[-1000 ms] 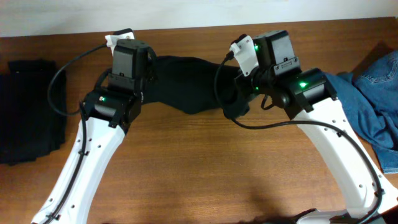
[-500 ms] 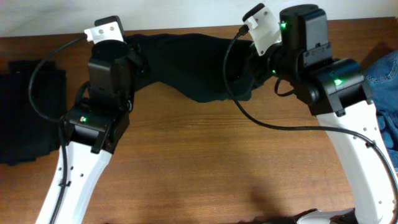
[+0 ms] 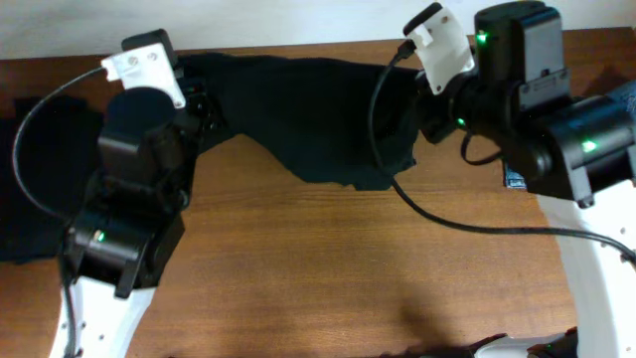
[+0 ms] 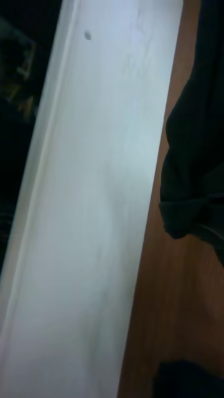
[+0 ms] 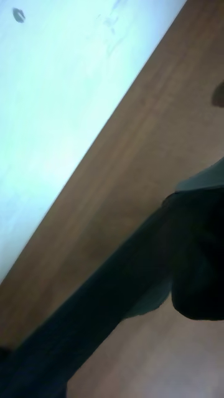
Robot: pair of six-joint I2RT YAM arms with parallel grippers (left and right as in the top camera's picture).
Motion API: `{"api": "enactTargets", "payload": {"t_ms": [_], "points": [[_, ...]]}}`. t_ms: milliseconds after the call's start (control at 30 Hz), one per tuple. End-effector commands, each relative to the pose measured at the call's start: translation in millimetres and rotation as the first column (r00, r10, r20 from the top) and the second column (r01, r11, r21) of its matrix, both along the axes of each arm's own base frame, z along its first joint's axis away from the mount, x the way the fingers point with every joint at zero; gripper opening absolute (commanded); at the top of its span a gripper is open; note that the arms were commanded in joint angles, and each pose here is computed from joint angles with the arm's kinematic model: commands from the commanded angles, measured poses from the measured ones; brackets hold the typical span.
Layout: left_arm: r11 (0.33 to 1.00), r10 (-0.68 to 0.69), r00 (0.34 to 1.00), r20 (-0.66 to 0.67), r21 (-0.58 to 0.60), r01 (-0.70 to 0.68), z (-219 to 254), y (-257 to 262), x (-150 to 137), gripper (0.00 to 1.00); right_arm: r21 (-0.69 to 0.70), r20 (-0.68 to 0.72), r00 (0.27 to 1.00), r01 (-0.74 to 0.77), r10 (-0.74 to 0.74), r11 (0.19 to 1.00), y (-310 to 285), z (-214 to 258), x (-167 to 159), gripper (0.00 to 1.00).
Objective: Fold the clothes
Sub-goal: 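Lift the shirt with both grippers and stretch it apart left-right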
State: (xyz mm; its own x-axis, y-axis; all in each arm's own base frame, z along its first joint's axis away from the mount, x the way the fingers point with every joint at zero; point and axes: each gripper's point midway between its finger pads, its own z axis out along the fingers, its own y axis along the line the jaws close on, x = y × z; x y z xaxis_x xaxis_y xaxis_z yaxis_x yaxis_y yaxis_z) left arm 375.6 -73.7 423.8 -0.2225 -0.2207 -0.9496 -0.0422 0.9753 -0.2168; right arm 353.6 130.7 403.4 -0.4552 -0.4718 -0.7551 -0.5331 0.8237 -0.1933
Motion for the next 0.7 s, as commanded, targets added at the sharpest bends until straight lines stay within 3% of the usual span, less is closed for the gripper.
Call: {"api": "enactTargets", "payload": {"t_ms": [0, 267, 667], "points": [[1.0, -0.029, 1.0, 0.008, 0.007, 0.029, 8.5, 1.3, -12.3, 0.01, 0.012, 0.03, 0.999, 0.033, -0.033, 0.999, -13.1, 19.9, -15.3, 0.04], [0.998, -0.05, 0.988, -0.143, 0.024, 0.054, -26.1, 1.2, -27.3, 0.01, -0.013, -0.037, 0.999, 0.033, -0.033, 0.999, -21.7, 11.8, -42.3, 0.04], [0.999, -0.038, 0.983, -0.179, -0.012, 0.036, -27.1, 11.3, -57.6, 0.01, -0.004, -0.109, 0.994, -0.001, 0.0, 1.0, -21.7, 3.9, -68.2, 0.04]]}}
